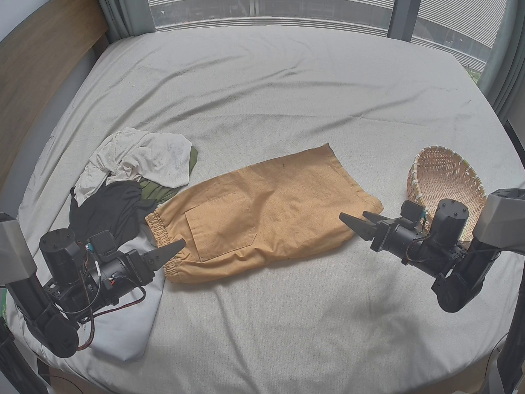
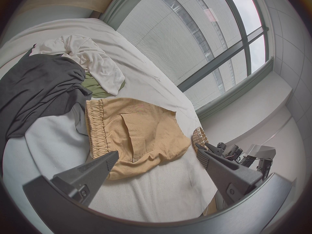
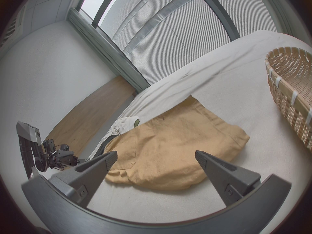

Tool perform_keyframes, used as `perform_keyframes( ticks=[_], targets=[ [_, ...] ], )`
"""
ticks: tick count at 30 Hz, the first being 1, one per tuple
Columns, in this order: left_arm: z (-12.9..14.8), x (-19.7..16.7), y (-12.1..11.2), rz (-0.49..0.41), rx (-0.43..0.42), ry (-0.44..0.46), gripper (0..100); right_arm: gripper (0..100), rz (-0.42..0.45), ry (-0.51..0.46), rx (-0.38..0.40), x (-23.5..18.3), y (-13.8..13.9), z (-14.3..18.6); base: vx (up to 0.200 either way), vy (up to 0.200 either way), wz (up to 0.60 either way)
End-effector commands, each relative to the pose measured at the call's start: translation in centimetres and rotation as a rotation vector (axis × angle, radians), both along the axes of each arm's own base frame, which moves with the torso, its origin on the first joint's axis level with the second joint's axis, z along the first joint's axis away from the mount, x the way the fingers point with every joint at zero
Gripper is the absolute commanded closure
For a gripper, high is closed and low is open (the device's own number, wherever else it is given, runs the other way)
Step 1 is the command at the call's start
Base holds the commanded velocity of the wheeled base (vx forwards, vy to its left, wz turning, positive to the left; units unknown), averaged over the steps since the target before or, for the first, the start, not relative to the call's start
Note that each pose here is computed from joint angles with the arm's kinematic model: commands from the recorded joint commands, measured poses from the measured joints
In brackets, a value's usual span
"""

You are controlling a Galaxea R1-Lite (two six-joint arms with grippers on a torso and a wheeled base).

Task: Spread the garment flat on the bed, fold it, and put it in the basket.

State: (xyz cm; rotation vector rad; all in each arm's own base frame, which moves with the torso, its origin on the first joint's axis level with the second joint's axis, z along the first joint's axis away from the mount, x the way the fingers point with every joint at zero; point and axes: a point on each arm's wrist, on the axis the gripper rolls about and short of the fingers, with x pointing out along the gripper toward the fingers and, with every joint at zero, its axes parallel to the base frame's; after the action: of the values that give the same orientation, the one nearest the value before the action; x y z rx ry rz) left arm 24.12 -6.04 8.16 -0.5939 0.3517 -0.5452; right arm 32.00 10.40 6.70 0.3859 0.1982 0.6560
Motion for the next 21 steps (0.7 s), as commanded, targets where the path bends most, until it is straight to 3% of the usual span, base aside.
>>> perform_keyframes(
  ticks=[1,21],
  targets=[
    [-0.3,0.1,0.0,0.002,0.002,0.012,0,0,-0.003,0.061,-0.019,0.1,0.0,-2.0,0.000,0.000,0.00],
    [-0.6,0.3,0.1,0.005,0.008,0.021,0,0,-0.063,0.123,-0.037,1.6,-1.3,-4.9,0.000,0.000,0.00]
  ],
)
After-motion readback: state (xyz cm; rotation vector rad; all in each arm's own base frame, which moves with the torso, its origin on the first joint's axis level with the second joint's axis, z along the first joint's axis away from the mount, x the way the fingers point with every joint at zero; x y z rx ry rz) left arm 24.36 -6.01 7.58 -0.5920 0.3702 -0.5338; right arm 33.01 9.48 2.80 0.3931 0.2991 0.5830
